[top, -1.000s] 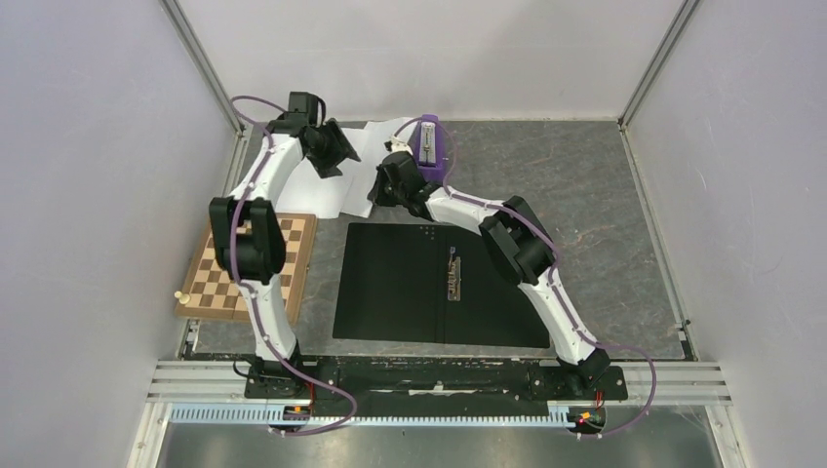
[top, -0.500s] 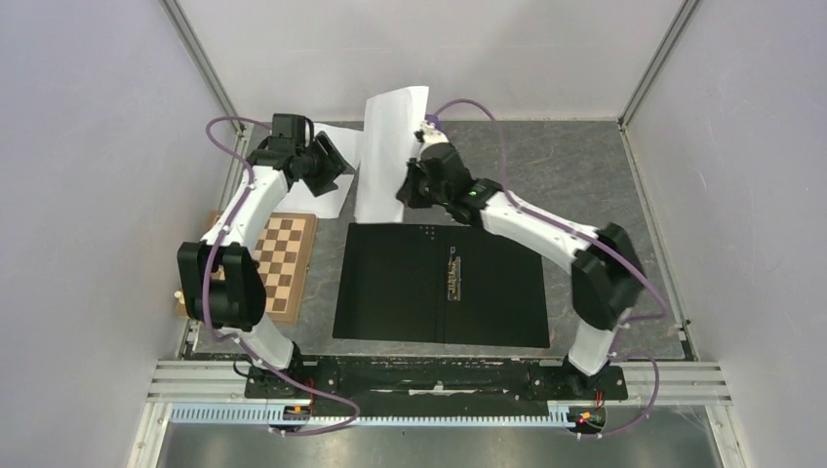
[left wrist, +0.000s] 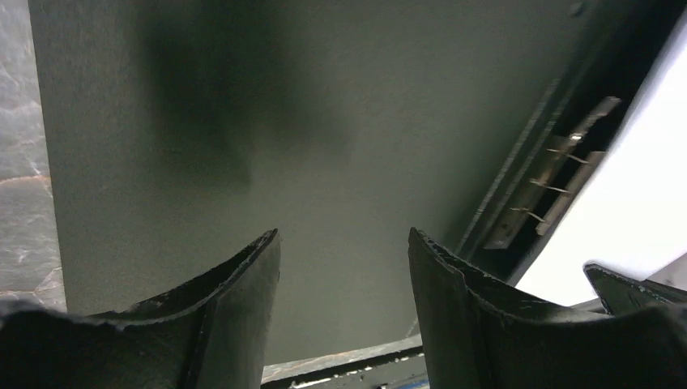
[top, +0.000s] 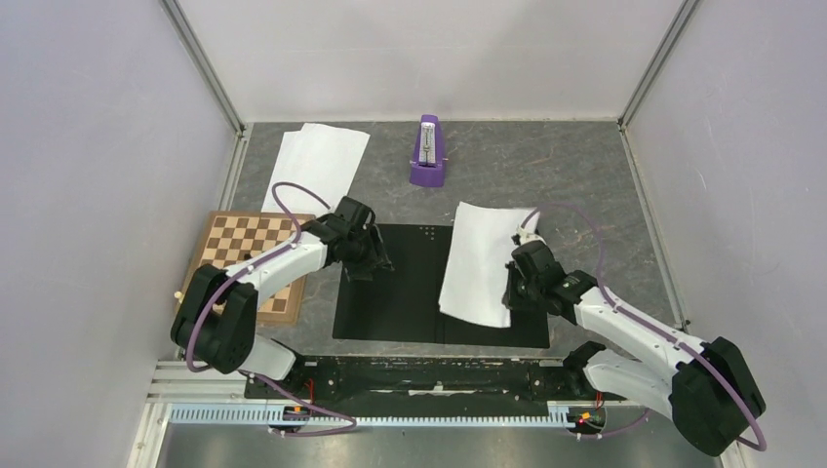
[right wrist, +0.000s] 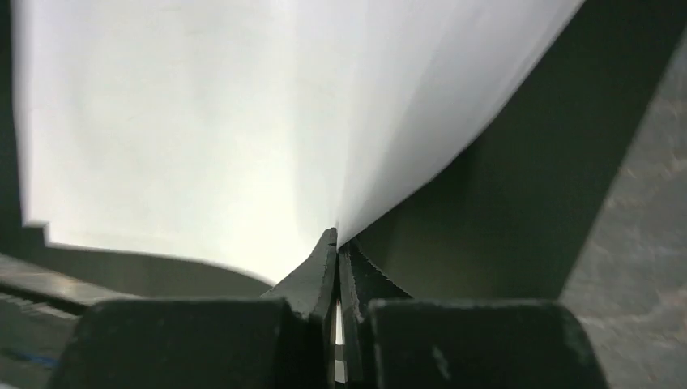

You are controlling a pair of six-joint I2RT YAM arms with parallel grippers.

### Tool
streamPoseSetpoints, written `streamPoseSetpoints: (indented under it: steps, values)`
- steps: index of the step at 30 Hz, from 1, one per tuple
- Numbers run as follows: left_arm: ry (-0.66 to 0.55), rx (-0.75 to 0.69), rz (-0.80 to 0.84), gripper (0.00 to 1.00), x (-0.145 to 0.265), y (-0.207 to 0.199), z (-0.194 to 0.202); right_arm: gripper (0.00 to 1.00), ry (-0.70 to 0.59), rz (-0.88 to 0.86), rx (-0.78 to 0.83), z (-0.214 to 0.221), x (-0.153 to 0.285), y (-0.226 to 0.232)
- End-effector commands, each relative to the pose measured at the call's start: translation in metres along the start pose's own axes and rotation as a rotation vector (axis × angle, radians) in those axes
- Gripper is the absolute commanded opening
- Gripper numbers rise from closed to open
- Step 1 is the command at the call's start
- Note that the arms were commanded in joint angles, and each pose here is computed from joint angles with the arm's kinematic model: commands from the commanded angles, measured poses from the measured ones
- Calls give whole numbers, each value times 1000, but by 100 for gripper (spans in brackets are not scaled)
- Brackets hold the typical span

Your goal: Put the files into the folder

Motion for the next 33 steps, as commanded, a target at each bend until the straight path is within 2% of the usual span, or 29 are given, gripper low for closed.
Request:
streamPoseSetpoints:
  steps: [1,5,10,13,23,28,33]
  values:
    - [-42,67,-94,66,-15,4,5,0,26,177,51,19,-3,-38]
    - [-52,61,-158,66,-20,11,10,0,-3,290,115,11,4,-53]
    - [-29,65,-189,66,-25,14,15,0,27,337,164,9,7,-56]
    - [-28,69,-200,66,-26,16,18,0,2,360,156,7,12,-60]
    - [-7,61,-210,66,-29,17,24,0,-30,306,-16,23,6,-60]
    - [3,58,-211,66,-31,17,26,0,-99,309,-100,27,10,-69]
    - [10,60,-207,66,-31,17,28,0,-58,285,-102,32,4,-64]
Point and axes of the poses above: each gripper's point midway between its finger pads, its own x axis back along the fingers, its own y axis along the line the jaws close on, z = x × y, the point moved 5 cm from there along x, back along the fingers, and after that the axes turned 10 degrees about -x, right-handed, at the moved point
